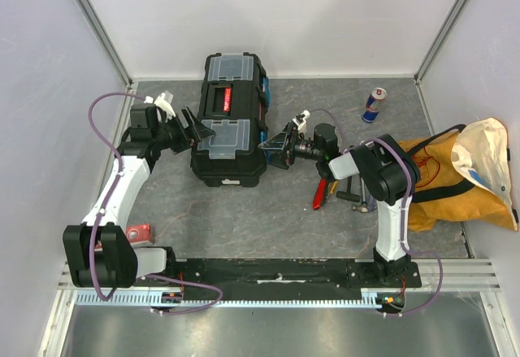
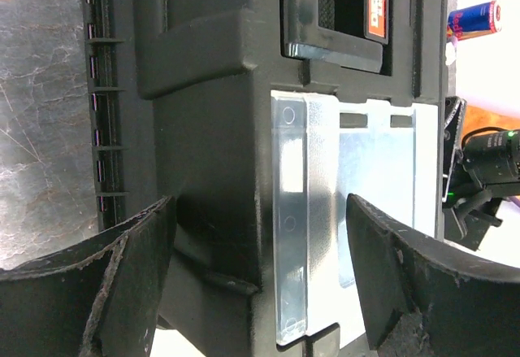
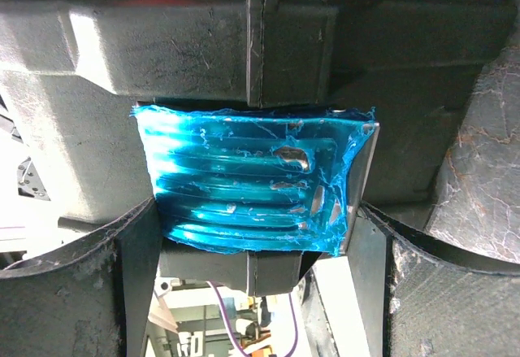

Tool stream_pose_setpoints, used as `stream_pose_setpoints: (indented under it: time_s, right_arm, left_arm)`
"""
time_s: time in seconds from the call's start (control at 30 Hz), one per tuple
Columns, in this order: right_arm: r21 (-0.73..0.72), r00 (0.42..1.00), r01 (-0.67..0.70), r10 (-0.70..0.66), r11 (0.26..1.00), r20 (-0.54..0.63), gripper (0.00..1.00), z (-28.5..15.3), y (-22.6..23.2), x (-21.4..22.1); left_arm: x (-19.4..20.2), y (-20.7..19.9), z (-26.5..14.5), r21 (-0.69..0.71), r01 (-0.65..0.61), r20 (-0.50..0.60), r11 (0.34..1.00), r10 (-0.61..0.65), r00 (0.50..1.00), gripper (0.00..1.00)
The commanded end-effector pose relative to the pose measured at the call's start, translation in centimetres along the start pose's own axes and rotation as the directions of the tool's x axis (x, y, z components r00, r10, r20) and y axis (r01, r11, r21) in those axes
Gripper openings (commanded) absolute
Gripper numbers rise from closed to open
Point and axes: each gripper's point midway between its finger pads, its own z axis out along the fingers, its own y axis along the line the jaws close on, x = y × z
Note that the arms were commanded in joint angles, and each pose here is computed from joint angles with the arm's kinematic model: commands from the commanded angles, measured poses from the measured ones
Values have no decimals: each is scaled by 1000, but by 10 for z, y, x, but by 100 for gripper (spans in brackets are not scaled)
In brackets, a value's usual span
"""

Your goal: Pack the tool kit

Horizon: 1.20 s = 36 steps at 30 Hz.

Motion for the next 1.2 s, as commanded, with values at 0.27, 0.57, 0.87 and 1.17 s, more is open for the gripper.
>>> stream_pose_setpoints:
  time_s: [0.27, 0.57, 0.87, 1.17]
  right_arm:
    - [15, 987, 163, -163, 987, 10, 13, 28, -1, 3]
    - [-182, 971, 238, -237, 954, 30, 88, 24, 43, 6]
    - [-215, 961, 263, -274, 940, -24, 91, 36, 47, 8]
    - [-133, 962, 251, -262, 959, -72, 36, 57, 36, 13]
  left_arm:
    - [90, 49, 9, -175, -48, -311, 983, -9, 950, 86]
    - [85, 25, 8, -59, -38, -319, 998, 18, 948, 92]
    - [101, 17, 9, 46, -41, -402, 998, 56, 914, 98]
    - [134, 28, 18, -23, -66, -502, 998, 45, 864, 82]
